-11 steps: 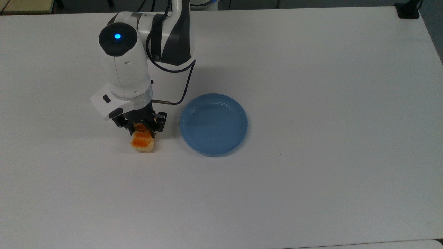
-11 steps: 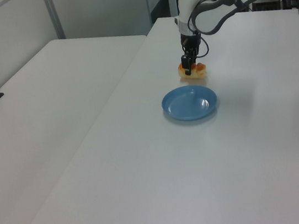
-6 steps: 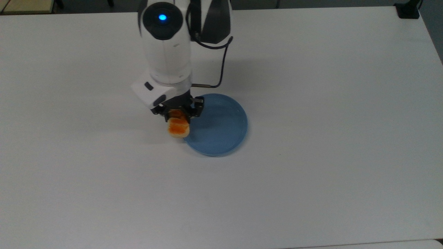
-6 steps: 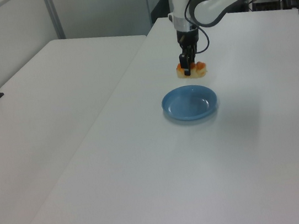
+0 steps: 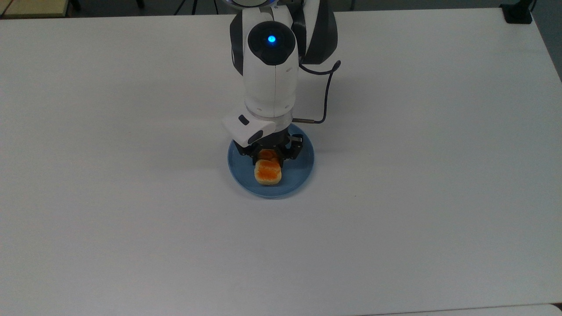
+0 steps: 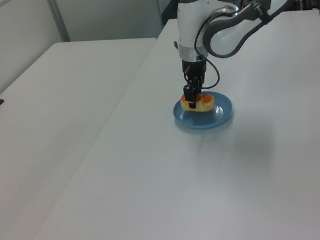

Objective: Put the bread on a plate

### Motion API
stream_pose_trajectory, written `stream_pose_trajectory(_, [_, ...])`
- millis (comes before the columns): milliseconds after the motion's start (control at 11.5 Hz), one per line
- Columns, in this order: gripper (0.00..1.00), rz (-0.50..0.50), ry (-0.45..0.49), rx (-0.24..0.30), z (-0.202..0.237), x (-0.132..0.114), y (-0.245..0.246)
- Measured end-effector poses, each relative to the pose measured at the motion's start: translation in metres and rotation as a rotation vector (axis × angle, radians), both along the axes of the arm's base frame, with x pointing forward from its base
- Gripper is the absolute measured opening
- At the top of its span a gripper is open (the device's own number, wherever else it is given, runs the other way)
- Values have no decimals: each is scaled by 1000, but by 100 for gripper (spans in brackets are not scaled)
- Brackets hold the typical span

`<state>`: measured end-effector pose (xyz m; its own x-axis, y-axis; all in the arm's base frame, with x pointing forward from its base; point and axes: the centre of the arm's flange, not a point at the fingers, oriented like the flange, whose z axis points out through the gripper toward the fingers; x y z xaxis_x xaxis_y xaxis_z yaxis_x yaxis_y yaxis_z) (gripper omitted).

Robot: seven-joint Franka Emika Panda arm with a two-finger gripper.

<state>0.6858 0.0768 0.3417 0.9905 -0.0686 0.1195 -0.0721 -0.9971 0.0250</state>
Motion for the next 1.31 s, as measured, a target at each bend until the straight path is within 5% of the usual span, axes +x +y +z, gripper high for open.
stream_pose_trajectory(436, [68,-1,10,-2,-12,1,1])
stream_pose_trajectory(697, [100,2,-17,0,2,5,4])
stream_pose_trajectory(959, [100,27,-8,-22,76,-5,-3])
stream_pose_trajectory(1307, [100,62,68,-58,198,-65,-41])
